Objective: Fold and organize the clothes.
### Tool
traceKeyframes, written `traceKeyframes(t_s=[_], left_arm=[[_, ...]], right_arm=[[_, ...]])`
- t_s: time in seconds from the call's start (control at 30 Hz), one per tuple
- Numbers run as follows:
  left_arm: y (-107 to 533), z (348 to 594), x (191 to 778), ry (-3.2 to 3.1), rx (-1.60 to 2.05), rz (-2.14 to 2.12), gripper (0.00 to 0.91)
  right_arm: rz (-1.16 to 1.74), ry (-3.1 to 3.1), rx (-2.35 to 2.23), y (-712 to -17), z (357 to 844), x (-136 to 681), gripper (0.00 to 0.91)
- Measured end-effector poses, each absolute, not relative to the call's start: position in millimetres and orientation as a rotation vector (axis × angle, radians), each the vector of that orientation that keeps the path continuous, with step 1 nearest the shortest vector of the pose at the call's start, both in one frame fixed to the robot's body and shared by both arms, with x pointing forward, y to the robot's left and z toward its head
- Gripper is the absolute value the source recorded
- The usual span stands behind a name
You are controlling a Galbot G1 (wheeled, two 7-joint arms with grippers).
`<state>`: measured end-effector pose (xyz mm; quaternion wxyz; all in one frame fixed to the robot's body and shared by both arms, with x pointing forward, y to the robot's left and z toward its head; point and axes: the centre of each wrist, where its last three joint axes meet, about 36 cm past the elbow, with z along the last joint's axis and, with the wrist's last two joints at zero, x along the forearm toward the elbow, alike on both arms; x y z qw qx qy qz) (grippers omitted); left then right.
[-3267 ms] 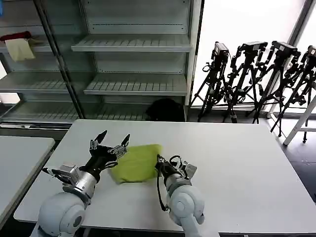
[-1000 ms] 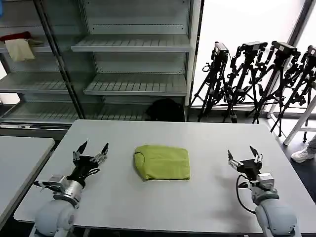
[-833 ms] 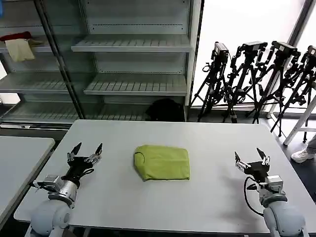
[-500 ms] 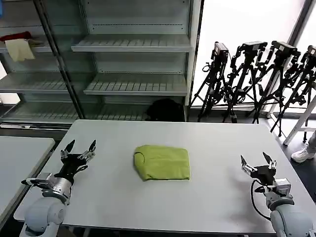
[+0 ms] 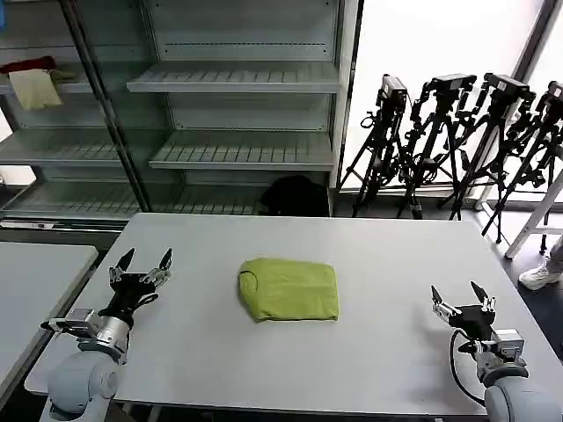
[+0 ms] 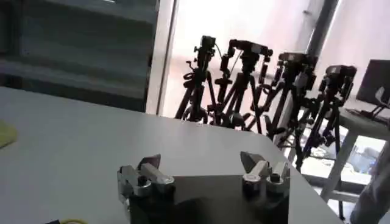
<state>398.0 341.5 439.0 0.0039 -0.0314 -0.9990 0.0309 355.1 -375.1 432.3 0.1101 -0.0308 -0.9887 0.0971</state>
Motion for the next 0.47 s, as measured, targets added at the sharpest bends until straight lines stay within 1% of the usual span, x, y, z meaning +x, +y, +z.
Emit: traceKeyframes(t_s=[0.47], left_arm=[[347, 435, 393, -3.138, -0.035, 0.086, 0.907]], right_arm=[[0.24, -2.922, -0.067, -363, 441, 341, 0.907]])
